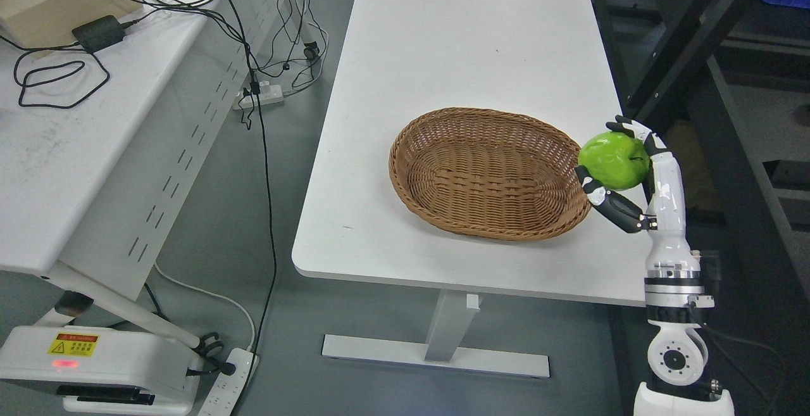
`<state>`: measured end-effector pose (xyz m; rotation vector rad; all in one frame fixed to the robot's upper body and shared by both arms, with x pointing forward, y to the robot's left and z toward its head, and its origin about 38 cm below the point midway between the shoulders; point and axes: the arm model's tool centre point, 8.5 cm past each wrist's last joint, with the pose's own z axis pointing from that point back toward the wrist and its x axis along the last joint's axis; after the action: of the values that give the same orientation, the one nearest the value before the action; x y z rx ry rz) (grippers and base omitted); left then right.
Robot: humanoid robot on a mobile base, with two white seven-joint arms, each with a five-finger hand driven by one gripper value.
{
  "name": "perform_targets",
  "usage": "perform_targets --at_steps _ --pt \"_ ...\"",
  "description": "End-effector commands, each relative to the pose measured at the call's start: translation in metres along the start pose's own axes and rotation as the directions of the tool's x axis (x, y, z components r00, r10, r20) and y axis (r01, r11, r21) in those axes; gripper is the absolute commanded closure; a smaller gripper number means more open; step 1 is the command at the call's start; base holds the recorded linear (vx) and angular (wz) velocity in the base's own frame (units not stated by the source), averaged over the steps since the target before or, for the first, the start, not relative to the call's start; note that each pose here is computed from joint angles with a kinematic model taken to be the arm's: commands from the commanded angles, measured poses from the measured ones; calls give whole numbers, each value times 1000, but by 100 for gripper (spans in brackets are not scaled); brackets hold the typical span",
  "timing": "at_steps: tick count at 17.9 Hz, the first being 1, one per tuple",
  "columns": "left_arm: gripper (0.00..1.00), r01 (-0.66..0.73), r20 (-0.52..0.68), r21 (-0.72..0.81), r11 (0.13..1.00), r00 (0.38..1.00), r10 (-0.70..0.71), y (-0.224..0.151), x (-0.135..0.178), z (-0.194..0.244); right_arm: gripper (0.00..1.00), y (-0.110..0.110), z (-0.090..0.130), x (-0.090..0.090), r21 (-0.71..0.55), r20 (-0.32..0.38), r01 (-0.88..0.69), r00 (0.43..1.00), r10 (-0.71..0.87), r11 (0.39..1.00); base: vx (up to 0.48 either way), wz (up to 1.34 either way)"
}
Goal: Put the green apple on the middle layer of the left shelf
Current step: 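Hold the green apple in the right hand while turning toward the shelf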
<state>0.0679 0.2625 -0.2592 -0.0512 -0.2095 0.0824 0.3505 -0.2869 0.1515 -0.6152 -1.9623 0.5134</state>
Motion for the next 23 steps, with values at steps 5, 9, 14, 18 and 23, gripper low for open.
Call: perform_targets --at_steps 5,9,14,18,23 --pt "0 3 2 17 1000 1000 -3 11 1 1 100 26 17 8 115 32 21 999 -25 993 -29 0" --pt "0 3 2 17 1000 1000 -3 11 1 1 100 30 17 10 129 40 26 999 -31 991 -121 10" --pt "0 3 2 17 1000 1000 -3 11 1 1 100 31 17 11 131 41 28 999 -34 991 -176 -53" --pt "0 3 1 17 1000 1000 -3 11 1 1 100 32 17 11 134 40 29 999 -35 991 -208 -113" --pt "0 3 2 17 1000 1000 -3 11 1 1 100 37 22 11 155 34 35 999 -41 987 -203 -113"
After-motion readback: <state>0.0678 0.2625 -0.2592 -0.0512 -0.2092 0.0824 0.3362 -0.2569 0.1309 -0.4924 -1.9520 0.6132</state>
